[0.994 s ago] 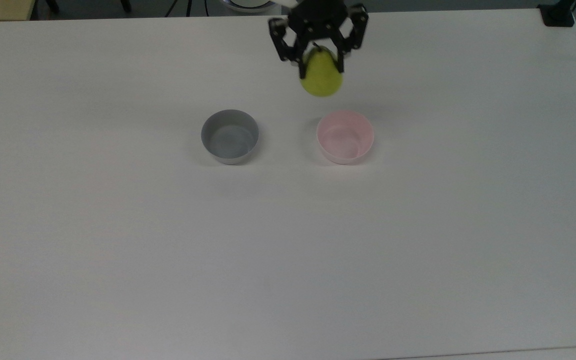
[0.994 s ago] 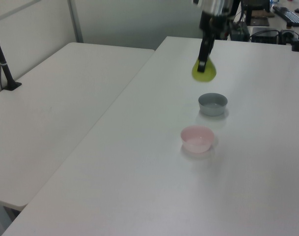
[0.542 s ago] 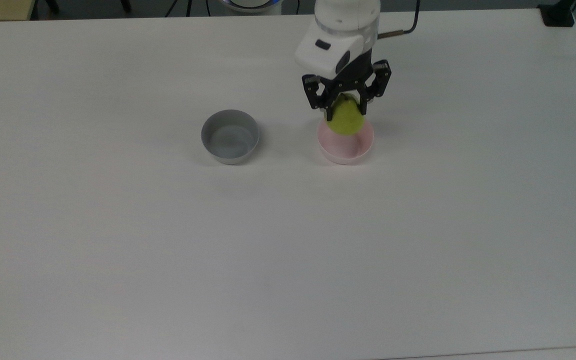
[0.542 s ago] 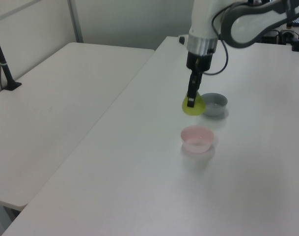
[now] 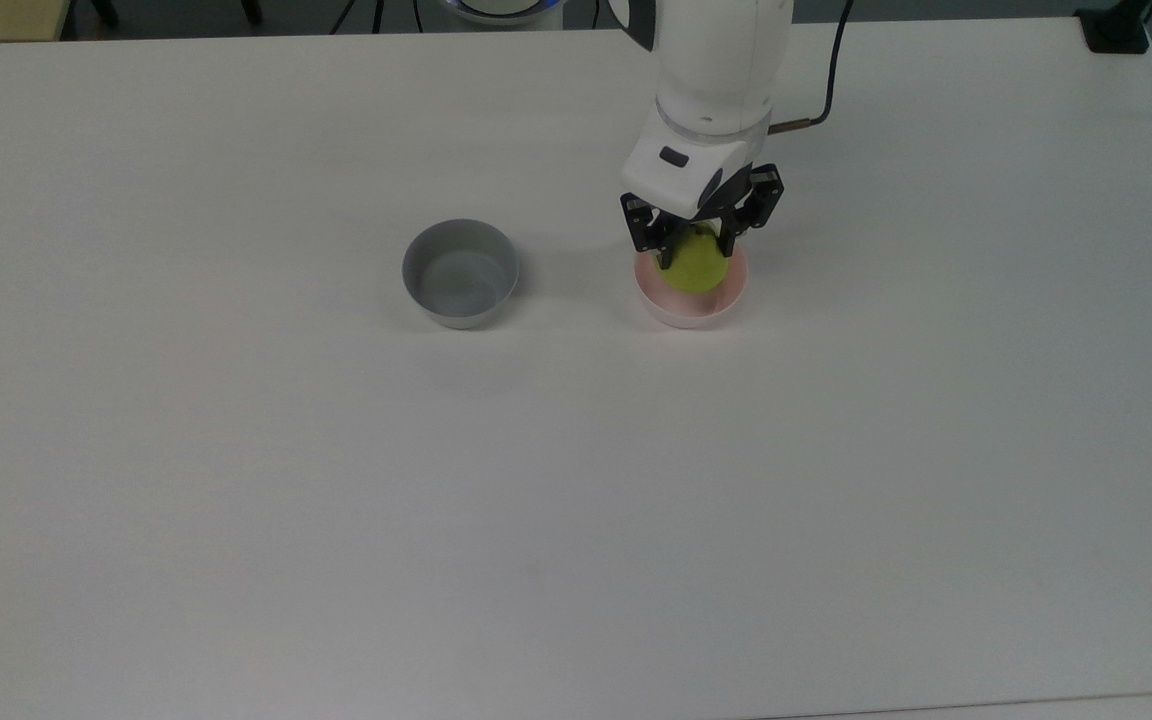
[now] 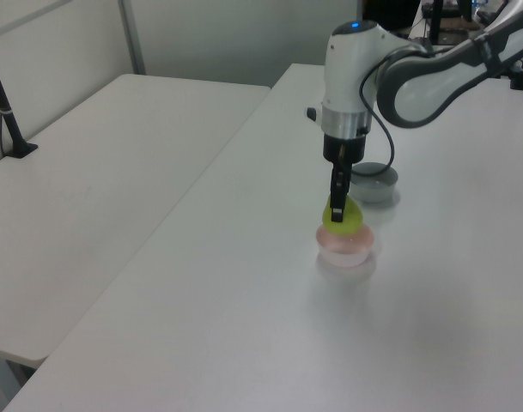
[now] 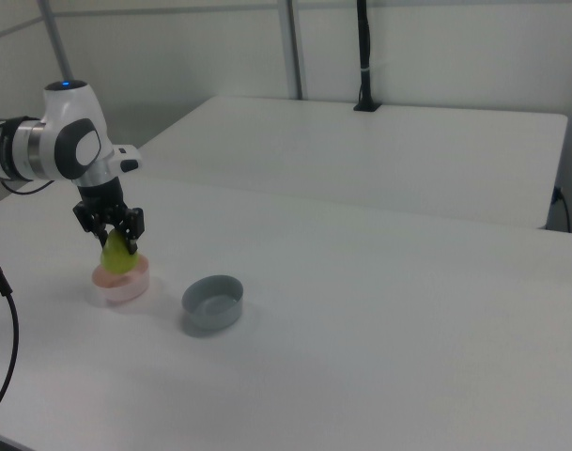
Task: Place the pear in the bowl
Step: 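Lower the pear into the pink bowl and open the gripper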
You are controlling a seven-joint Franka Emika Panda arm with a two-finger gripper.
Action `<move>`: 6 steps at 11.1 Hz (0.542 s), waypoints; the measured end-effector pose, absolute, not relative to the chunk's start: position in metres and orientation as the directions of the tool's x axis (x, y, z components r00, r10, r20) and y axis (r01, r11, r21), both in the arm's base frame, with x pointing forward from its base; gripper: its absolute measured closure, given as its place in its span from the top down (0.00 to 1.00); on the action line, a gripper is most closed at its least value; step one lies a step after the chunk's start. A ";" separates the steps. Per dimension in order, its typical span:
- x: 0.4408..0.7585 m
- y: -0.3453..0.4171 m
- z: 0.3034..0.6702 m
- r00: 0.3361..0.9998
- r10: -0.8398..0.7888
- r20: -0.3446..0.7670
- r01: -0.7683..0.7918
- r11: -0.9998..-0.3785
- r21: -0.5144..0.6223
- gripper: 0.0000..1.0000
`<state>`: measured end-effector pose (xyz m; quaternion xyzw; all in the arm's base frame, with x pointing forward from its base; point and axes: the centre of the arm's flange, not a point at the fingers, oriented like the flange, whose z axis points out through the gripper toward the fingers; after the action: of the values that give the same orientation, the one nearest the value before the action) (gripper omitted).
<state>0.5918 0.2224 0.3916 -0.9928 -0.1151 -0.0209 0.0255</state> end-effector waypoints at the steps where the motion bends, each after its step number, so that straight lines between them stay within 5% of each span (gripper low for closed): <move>1: 0.590 0.224 0.381 0.971 0.236 0.034 0.237 -0.971 -0.035 0.62; 6: 0.589 0.224 0.367 0.978 0.209 0.019 0.209 -0.977 -0.029 0.66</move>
<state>0.5885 0.2236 0.3673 -0.9943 -0.1051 -0.0081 0.0153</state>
